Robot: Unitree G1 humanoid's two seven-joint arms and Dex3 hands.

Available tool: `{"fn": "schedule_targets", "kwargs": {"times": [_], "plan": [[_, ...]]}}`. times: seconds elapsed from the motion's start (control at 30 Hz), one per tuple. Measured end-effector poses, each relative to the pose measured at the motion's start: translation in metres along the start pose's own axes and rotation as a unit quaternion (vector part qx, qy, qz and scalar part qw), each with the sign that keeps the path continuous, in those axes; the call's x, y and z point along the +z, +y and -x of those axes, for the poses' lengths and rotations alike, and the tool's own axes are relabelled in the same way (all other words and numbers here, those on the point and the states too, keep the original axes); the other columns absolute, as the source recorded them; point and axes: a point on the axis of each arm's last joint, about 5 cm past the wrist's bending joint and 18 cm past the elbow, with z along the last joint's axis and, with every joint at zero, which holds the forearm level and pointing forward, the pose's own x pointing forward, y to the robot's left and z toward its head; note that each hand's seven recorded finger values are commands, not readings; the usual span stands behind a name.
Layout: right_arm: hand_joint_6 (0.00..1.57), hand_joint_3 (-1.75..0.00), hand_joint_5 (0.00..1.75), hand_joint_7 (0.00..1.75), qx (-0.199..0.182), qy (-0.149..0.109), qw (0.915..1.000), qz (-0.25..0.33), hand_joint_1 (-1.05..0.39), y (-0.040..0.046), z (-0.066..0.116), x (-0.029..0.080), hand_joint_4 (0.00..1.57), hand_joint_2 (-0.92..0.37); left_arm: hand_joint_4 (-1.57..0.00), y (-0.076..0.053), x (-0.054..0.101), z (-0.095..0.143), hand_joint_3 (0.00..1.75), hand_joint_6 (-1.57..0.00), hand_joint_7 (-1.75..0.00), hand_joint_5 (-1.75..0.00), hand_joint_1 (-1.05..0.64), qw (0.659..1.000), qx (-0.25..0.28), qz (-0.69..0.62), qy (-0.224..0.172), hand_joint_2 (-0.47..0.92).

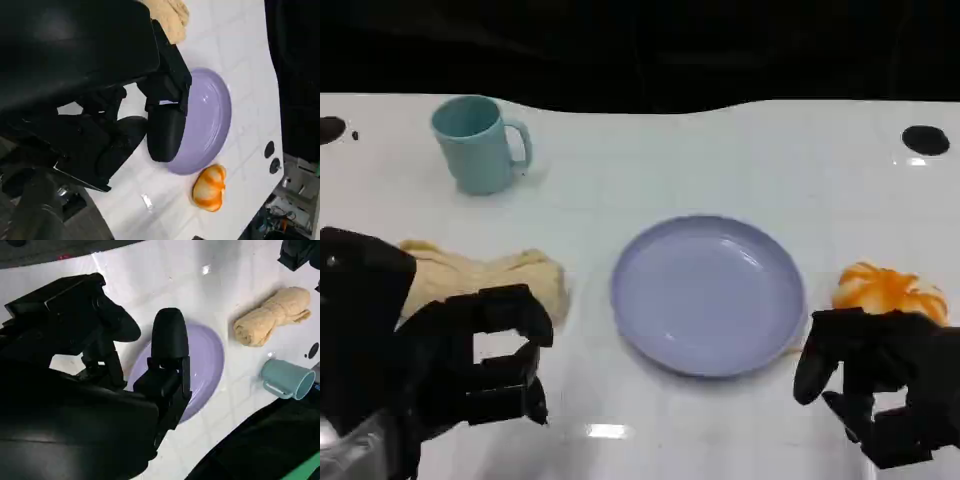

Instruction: Grasp the towel on the left side of the plate with the left hand and place it into the plate.

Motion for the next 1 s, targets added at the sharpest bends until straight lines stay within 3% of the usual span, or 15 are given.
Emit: {"fn": "schedule_targets", "kwargs": {"times": [0.83, 1.0], "plan": [[0.70, -1.07, 1.75, 1.43, -0.001, -0.003, 1.0000, 0.003, 0.03, -0.0004, -0.0007, 0.0011, 0.71, -0.58, -0.83, -0.0001, 0.0020, -0.0008, 1.30, -0.77, -1.60, -1.75, -0.05, 1.000, 0.000, -0.001, 0.003, 0.54], [0.71, -1.07, 1.75, 1.43, 0.000, -0.004, 1.0000, 0.002, 0.04, -0.0004, -0.0007, 0.0011, 0.71, -0.58, -0.71, 0.0003, 0.0022, -0.0006, 1.26, -0.67, -1.54, -1.75, -0.03, 1.000, 0.001, -0.001, 0.002, 0.57]]}}
